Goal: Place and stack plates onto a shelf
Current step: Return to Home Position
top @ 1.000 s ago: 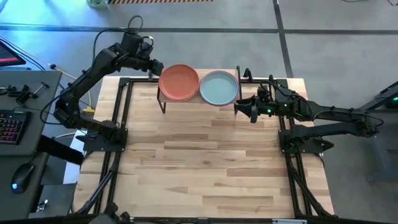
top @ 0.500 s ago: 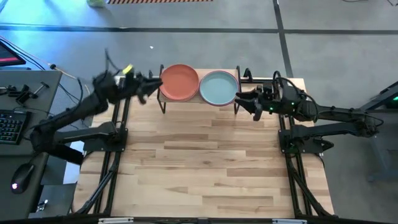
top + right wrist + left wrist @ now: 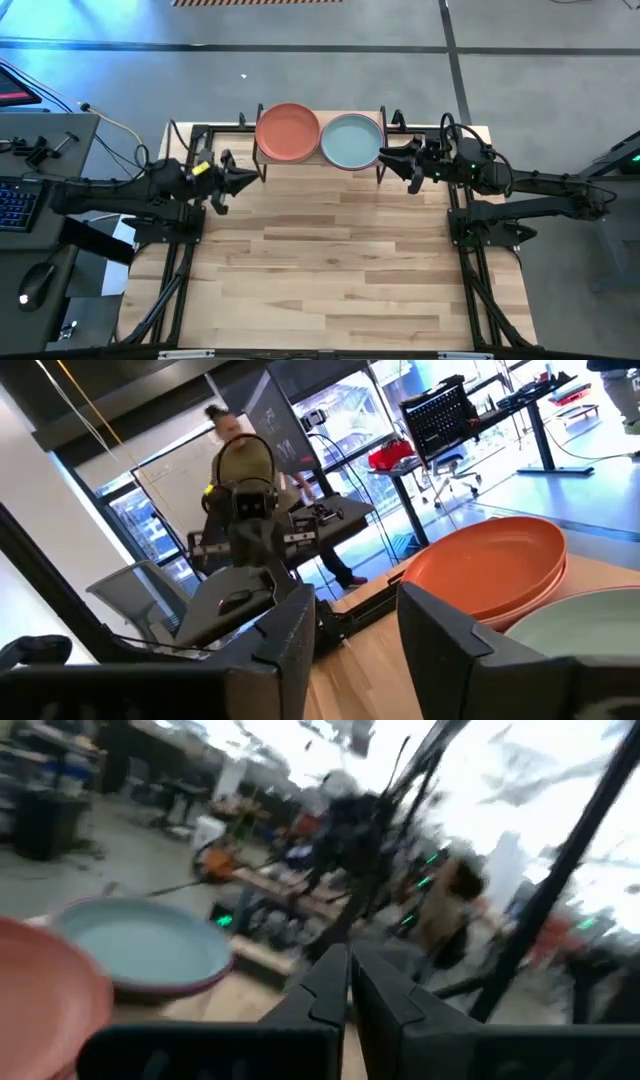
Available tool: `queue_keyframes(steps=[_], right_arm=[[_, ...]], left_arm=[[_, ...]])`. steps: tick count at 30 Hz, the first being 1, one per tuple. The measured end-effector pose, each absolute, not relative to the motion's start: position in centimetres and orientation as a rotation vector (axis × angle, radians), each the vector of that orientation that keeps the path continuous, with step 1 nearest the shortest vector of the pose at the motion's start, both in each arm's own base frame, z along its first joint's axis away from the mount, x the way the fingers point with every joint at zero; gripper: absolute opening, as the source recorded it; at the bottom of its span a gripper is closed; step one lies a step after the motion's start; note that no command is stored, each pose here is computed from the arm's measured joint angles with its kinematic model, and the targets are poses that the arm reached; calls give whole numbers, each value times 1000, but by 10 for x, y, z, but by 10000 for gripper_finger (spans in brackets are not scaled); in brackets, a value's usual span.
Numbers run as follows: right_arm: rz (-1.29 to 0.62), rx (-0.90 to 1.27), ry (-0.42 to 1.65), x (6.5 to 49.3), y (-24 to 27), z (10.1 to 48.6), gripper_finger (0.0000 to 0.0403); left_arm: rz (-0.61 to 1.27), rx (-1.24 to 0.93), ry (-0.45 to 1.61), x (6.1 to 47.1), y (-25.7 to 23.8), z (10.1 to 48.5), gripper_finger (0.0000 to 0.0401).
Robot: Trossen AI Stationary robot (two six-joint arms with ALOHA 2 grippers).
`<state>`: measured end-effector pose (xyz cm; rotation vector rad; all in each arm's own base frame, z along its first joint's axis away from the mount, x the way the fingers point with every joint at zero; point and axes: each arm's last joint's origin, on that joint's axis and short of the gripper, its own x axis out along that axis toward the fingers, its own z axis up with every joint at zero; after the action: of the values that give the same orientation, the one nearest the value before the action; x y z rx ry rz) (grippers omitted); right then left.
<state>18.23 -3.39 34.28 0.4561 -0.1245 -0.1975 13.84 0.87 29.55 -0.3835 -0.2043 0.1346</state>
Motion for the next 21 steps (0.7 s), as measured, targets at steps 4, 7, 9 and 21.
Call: queue_keyframes(steps=[4, 7, 9, 21], right_arm=[[-197, 463, -125, 182, -34, 343, 109], [-197, 457, -124, 182, -34, 343, 94], [-199, 443, -120, 182, -34, 342, 79], [-151, 515, -117, 179, -32, 344, 10]], left_arm=[[178, -306, -187, 130, 9, 294, 1], [181, -295, -208, 120, 10, 286, 1], [175, -317, -236, 115, 10, 273, 0], [105, -416, -399, 102, 5, 215, 0]])
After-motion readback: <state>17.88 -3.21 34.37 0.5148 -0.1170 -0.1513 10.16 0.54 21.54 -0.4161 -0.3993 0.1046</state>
